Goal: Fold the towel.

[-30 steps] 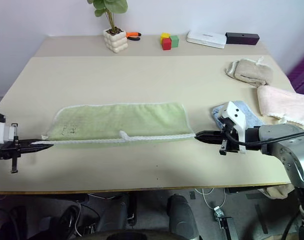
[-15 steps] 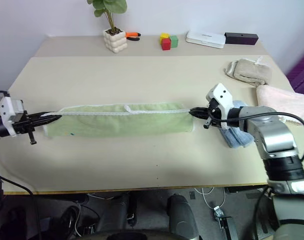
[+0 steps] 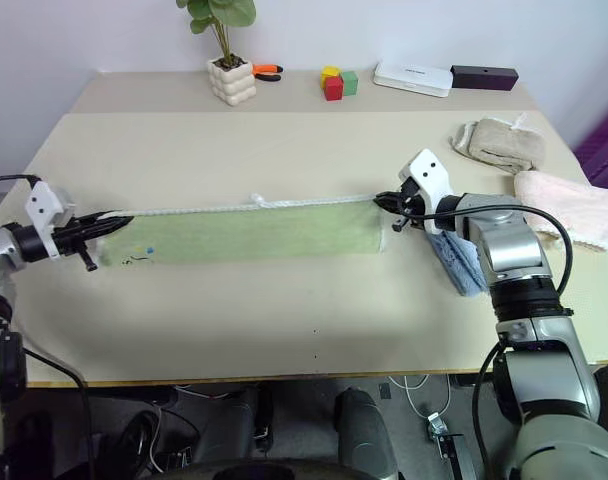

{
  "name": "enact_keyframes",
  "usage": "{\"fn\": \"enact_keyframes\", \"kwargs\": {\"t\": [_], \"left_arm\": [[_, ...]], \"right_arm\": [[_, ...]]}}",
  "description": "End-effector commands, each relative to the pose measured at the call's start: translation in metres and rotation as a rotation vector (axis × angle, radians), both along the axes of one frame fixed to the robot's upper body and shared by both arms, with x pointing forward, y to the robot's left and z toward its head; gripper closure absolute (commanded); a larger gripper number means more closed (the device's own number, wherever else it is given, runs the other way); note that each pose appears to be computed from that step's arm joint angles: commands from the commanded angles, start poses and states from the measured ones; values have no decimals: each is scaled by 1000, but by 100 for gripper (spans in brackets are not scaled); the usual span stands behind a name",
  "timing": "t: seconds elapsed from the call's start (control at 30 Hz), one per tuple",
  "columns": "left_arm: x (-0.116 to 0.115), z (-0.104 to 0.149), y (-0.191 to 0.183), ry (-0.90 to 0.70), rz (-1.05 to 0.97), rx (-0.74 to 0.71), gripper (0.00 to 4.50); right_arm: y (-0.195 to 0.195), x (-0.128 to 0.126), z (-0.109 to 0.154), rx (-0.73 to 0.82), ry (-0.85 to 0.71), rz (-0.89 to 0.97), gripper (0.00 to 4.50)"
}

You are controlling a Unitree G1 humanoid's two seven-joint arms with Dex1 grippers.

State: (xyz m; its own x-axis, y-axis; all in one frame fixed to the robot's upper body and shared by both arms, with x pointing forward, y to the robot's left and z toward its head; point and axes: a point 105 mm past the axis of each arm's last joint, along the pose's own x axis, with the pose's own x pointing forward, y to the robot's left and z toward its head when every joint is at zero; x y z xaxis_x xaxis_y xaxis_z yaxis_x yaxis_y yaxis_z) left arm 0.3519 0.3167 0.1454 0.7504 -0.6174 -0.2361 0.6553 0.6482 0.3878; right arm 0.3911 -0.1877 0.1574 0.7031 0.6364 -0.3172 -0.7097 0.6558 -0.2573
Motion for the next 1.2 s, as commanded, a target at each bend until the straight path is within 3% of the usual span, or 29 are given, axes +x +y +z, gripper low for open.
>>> {"fn": "enact_keyframes", "kwargs": {"t": [0.03,0.47,0.7,0.73,0.87,1.03,1.07,1.17,1.2], "left_arm": [[6,7,-1,-30,21,-2,450],[21,8,5,-46,153,4,450],[20,-6,-4,66,115,-70,450],[18,-9,-6,85,98,-74,421],[18,-13,-6,100,105,-67,262],[20,-5,3,72,158,-83,13],[22,-2,7,58,189,-82,0],[24,9,18,57,259,-183,0],[24,13,21,56,274,-234,31]], "right_arm": [[3,7,7,-4,-47,-15,448],[7,15,1,5,-58,-43,448],[11,15,-4,19,-39,-40,448],[12,14,-5,19,-28,-30,450],[12,16,-3,27,-38,-48,318],[4,23,3,17,-82,-114,63],[0,26,6,13,-99,-138,10],[-6,29,12,15,-126,-181,4],[-5,27,16,45,-132,-172,1]]}}
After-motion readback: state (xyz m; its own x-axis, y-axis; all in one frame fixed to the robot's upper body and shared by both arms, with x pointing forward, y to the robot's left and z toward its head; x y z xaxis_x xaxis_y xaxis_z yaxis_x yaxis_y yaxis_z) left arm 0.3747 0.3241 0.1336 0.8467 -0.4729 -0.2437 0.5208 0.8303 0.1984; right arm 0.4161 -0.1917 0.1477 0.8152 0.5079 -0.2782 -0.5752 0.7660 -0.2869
